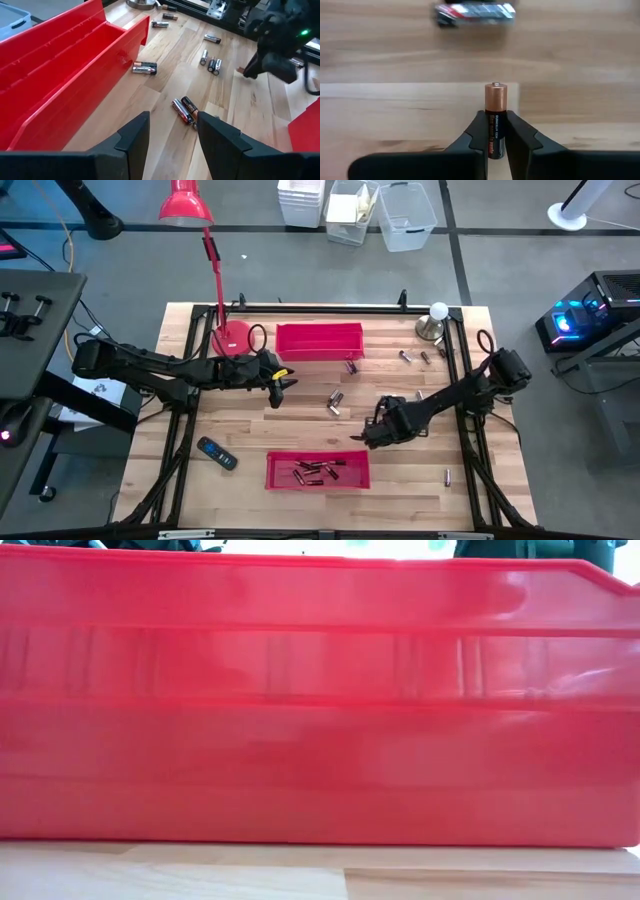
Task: Sort batteries
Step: Put the brown battery into the bottom red bin
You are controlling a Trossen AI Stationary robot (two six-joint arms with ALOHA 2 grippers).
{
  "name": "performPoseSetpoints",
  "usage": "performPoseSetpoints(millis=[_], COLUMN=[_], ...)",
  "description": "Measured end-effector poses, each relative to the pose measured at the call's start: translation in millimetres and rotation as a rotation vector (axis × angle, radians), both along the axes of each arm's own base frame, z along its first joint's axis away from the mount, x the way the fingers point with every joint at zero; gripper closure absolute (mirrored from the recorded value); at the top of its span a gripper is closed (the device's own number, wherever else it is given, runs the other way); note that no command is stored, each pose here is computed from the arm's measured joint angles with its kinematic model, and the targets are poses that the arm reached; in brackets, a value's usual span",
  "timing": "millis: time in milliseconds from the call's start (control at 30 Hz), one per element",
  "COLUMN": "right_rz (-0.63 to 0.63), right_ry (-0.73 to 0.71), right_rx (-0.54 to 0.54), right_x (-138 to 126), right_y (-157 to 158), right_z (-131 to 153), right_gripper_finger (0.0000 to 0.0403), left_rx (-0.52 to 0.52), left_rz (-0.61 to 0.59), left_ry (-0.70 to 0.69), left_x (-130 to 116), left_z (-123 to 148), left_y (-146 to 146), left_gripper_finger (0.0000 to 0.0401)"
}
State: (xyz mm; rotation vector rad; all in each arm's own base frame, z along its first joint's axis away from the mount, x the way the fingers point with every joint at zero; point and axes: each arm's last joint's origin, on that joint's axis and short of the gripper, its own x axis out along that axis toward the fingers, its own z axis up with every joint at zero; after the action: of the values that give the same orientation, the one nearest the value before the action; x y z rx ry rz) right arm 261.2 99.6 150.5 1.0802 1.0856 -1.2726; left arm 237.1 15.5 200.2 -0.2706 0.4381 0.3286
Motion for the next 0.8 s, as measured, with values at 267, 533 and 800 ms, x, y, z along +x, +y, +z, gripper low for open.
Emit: performPoseSetpoints(millis=[267,533,800], right_rz=[0.123,0.184,0.166], right_ry=[-0.043,-0.098,-0.128], right_rx=[-0.148,-0.238,-0.259], right_x=[6,2,-5], right_y=[21,46,58], right_z=[36,64,69], right_gripper_finger=[0.0373,0.0373,0.0373], left_rx=[0.011,0.014,0.013], left_rz=[-0.011,-0.015,-0.015], left_ry=[0.002,0.000,0.000], left_x=[0,0,0], left_z=[0,0,0], left_y=[0,0,0], left_gripper_finger=[0.0245,0.0245,0.0245])
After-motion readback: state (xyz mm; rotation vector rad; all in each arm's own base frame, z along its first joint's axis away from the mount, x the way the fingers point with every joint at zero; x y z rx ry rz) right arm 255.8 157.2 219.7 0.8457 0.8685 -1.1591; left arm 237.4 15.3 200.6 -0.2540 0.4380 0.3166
